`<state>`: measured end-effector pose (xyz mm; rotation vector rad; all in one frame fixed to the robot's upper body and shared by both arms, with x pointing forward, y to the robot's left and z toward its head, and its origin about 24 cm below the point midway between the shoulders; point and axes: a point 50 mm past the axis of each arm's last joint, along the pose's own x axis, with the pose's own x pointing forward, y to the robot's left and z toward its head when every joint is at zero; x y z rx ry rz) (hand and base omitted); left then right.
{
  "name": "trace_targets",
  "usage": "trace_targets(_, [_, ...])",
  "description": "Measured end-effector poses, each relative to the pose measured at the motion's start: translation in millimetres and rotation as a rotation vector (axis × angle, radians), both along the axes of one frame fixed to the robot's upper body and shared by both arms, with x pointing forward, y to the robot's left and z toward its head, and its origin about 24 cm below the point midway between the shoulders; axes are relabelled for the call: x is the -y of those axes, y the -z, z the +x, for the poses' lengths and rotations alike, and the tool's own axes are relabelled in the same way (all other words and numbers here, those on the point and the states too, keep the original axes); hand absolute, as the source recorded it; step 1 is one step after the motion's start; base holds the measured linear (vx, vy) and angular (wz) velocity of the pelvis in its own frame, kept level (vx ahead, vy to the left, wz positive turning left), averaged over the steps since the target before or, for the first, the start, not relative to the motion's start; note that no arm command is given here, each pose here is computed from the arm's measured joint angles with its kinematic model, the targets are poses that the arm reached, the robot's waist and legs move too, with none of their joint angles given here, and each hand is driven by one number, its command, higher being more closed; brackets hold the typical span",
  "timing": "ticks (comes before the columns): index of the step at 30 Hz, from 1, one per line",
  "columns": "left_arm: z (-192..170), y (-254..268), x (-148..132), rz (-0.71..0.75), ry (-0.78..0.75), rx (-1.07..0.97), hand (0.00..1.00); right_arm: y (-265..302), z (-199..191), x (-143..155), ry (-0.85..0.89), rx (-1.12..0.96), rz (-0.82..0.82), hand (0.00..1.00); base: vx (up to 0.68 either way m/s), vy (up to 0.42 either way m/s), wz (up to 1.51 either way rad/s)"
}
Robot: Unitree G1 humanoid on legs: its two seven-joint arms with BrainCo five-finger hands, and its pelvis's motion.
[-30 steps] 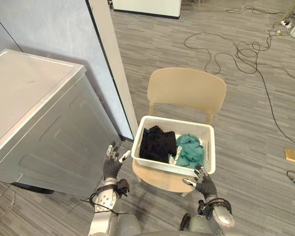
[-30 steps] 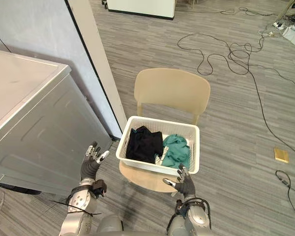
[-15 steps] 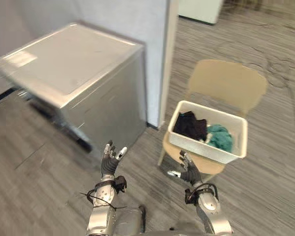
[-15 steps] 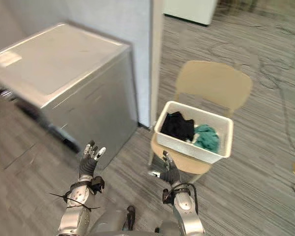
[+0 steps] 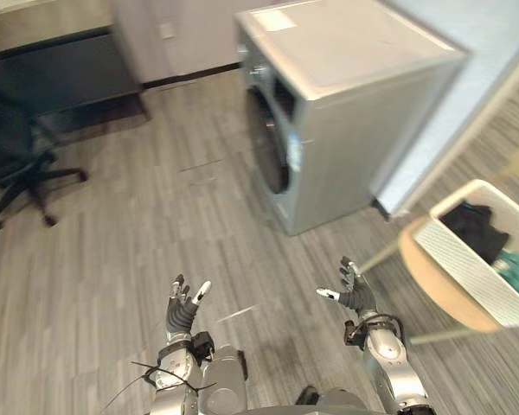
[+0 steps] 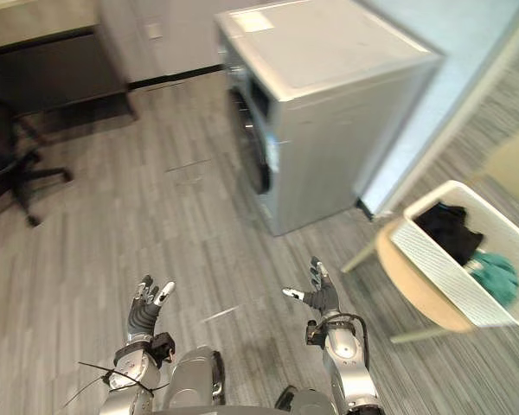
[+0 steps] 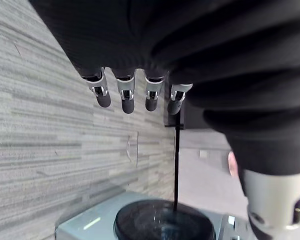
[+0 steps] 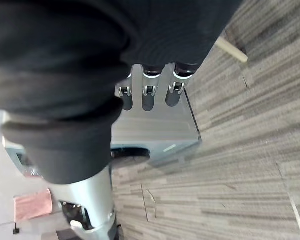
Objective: Pick up the laundry basket with both hands and put the clothes into the washing machine.
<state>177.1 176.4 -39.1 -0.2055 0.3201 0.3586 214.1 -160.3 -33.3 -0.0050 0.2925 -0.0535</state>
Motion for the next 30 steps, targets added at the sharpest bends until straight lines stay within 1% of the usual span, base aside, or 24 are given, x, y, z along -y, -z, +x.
trace_targets(1, [0,3,6,-0.008,0.023,-0.015,0.00,0,0,5,0.041,-0.001,-0.001,0.00,0.05,0.452,1.43])
trace_targets(3, [0,5,20,-0.019,0.088,-0.030,0.00,5,-10,25,0.141,-0.026,-0.015,0.00,0.13,0.593,1.67])
trace_targets(5, [3,9,22,0.006,0.129,-0.055,0.00,11,-18,35,0.211,-0.063,-0.001,0.00,0.19,0.483,1.55])
trace_targets(6, [1,9,20,0.020,0.136,-0.060,0.00,12,-18,34,0.212,-0.066,0.002,0.00,0.24,0.445,1.21])
trace_targets(8, [0,6,3,0.106,0.148,-0.061,0.00,8,-10,23,0.198,-0.043,0.037,0.00,0.29,0.435,0.62])
trace_targets(10, [-1,6,-7,0.136,0.137,-0.071,0.00,2,-1,19,0.194,-0.003,0.050,0.00,0.21,0.244,0.09])
trace_targets(13, [-12,8,-12,0.134,0.111,-0.093,0.00,-1,3,14,0.186,0.014,0.044,0.00,0.24,0.160,-0.18])
trace_targets(16, [-3,3,-9,0.125,0.114,-0.057,0.00,-2,5,7,0.151,0.017,0.041,0.00,0.34,0.114,-0.29])
trace_targets(19, [6,3,0,0.076,0.129,-0.043,0.00,0,4,5,0.138,0.004,0.026,0.00,0.37,0.025,-0.14])
trace_targets(22, [12,9,11,0.043,0.147,-0.062,0.00,11,-13,7,0.140,-0.058,-0.012,0.00,0.51,-0.086,-0.04])
trace_targets(24, [8,12,15,0.025,0.132,-0.076,0.00,15,-17,6,0.130,-0.084,-0.019,0.00,0.55,-0.066,-1.17])
trace_targets(27, [13,10,23,0.018,0.170,-0.059,0.00,12,-16,6,0.153,-0.071,-0.016,0.00,0.64,0.002,-1.19])
trace_targets(30, [11,11,25,0.004,0.178,-0.062,0.00,12,-16,5,0.150,-0.073,-0.017,0.00,0.43,0.121,-1.36])
